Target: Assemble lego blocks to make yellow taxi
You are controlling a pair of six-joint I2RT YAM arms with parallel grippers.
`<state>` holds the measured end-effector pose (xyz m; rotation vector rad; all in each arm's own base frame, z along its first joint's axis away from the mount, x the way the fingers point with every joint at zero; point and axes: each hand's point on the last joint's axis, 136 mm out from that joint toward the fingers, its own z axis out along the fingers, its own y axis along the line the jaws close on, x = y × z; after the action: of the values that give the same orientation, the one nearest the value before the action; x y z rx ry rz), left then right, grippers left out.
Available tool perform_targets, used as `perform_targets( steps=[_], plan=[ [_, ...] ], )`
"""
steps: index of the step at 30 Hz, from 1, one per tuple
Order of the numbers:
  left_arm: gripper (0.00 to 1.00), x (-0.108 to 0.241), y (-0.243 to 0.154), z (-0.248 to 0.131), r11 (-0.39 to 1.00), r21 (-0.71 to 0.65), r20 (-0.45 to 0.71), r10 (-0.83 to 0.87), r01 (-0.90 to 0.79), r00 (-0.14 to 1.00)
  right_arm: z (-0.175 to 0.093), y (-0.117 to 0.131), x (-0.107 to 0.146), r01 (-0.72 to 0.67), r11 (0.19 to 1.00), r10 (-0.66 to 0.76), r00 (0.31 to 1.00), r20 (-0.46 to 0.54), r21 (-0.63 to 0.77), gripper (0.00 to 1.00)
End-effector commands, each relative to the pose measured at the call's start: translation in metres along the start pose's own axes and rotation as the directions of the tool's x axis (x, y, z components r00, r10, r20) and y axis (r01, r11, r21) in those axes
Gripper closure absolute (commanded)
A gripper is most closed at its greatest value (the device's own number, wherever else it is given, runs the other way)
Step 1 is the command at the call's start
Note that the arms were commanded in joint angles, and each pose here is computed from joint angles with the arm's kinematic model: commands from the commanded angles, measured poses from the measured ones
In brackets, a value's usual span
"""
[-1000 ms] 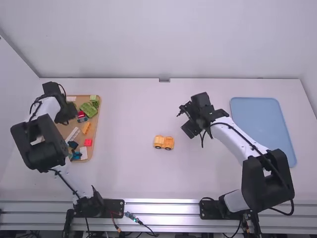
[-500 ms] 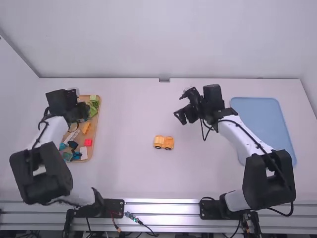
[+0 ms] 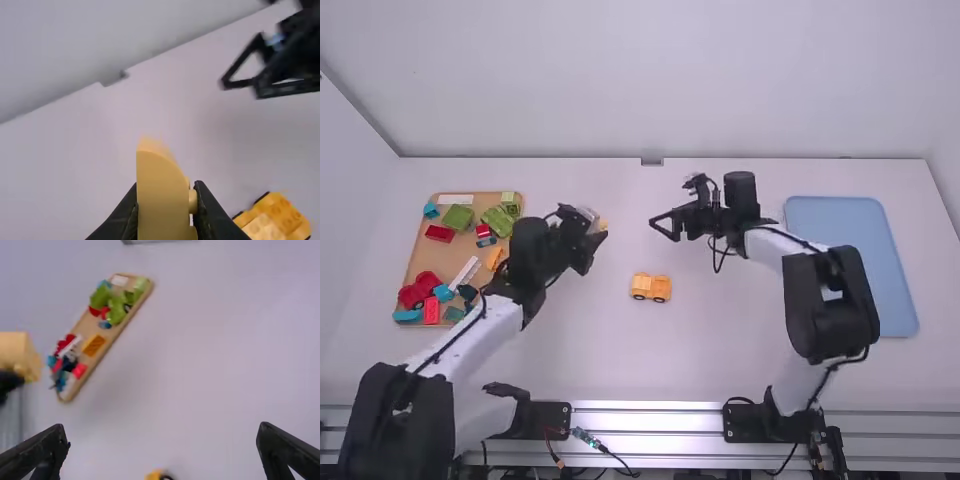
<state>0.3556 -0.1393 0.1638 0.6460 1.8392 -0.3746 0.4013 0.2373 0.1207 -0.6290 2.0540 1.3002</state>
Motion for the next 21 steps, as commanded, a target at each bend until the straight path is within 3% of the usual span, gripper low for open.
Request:
perform_targets(
  steps=[1, 5, 11, 13, 21],
  plan=[
    [0.98, 0.009, -0.01, 0.003, 0.999, -0.003, 0.005, 0.032, -0.032, 0.999, 0.005, 0.029, 0.008, -0.068, 0.976, 0.062, 0.997, -0.036, -0.207, 0.0],
    [0.98, 0.013, -0.014, 0.012, 1.0, 0.0, 0.02, 0.001, -0.001, 1.0, 0.008, 0.028, 0.005, -0.065, 0.975, 0.069, 0.998, 0.009, -0.214, 0.01],
    [0.98, 0.015, -0.012, 0.028, 0.997, 0.024, 0.005, -0.071, 0.071, 0.997, 0.02, 0.031, 0.011, 0.032, 0.991, -0.013, 0.99, 0.143, -0.128, 0.01],
    [0.98, 0.01, -0.018, 0.034, 0.996, 0.06, 0.01, -0.067, 0.066, 0.998, 0.022, 0.029, 0.013, 0.004, 0.996, 0.013, 0.983, 0.183, -0.089, 0.0],
    [0.98, -0.006, -0.036, 0.041, 0.996, 0.086, 0.058, -0.026, 0.021, 0.998, 0.028, 0.037, 0.015, -0.017, 0.994, 0.037, 0.983, 0.182, -0.107, 0.03]
  ],
)
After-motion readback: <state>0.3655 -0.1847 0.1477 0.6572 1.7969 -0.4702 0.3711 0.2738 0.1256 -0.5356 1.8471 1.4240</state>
